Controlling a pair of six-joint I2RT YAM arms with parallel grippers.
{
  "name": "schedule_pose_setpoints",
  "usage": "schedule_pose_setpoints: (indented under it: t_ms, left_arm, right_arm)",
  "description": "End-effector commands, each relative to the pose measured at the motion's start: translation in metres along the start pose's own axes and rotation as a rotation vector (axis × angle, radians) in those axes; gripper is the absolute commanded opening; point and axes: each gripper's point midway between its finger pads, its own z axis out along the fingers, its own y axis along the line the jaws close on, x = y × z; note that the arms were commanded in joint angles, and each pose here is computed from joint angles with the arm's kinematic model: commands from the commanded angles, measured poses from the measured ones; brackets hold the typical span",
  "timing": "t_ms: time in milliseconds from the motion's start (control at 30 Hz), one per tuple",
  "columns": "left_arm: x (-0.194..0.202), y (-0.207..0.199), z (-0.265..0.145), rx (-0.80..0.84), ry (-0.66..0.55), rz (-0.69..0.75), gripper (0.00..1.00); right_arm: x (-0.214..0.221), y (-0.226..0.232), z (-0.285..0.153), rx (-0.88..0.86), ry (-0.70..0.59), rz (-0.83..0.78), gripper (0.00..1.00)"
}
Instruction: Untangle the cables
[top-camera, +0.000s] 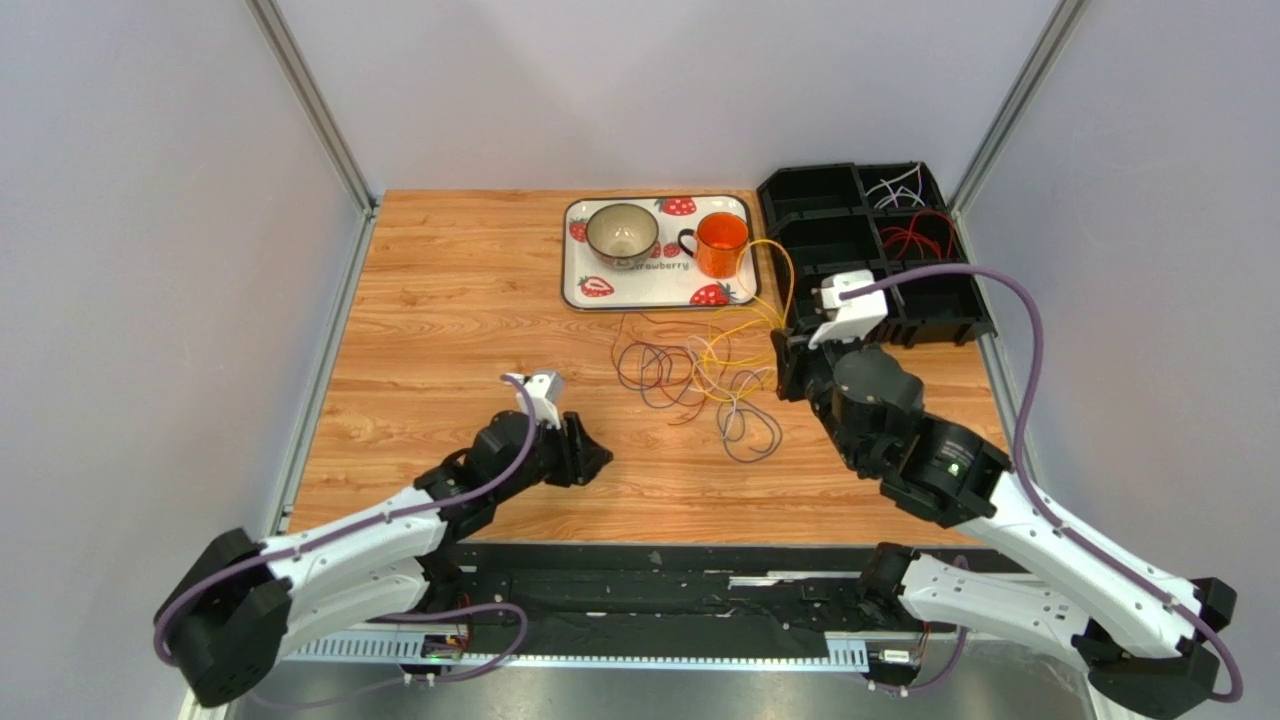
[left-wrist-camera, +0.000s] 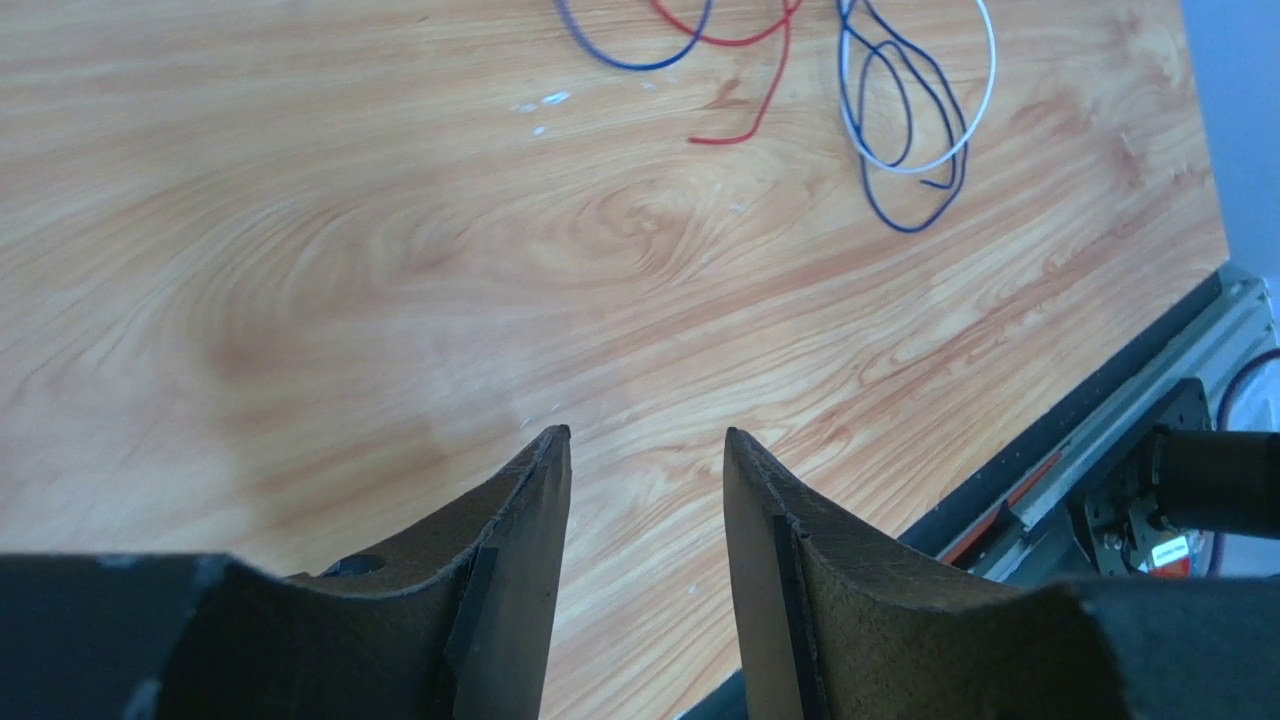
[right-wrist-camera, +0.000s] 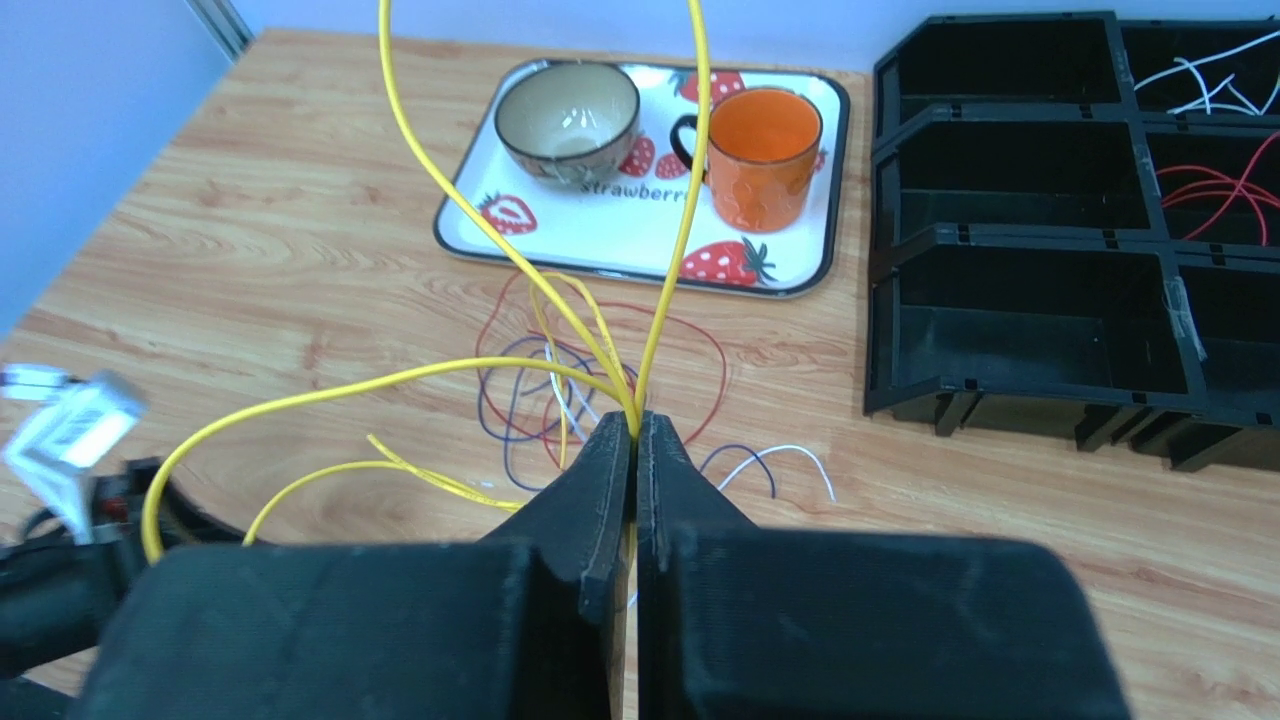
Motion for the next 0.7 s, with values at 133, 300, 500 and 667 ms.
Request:
schedule_pose_setpoints:
  t_ms: [133, 300, 500, 667]
  left_arm:
    - [-0.072, -0.106, 0.065, 0.347, -0.085, 0.114, 0.52]
    - [-0.078, -0.149, 0.095, 0.544, -0.053, 0.171, 0.47]
    - [-0.109, -0.171, 0.104, 0.573, -0.121, 0.239, 0.49]
    - [-0.110, -0.179, 0.111, 0.607, -0.105, 0.257, 0.49]
  right_arm:
    - [-0.026, -0.015, -0.023, 0.000, -0.071, 0.069, 0.00]
    - [-0.019, -0.014, -0.034, -0.056, -0.058, 0.089, 0.00]
    - [-0.016, -0.012, -0.043, -0.100, -0.042, 0.092, 0.00]
    - [-0.017, -0.013, -0.047, -0.109, -0.041, 0.083, 0.00]
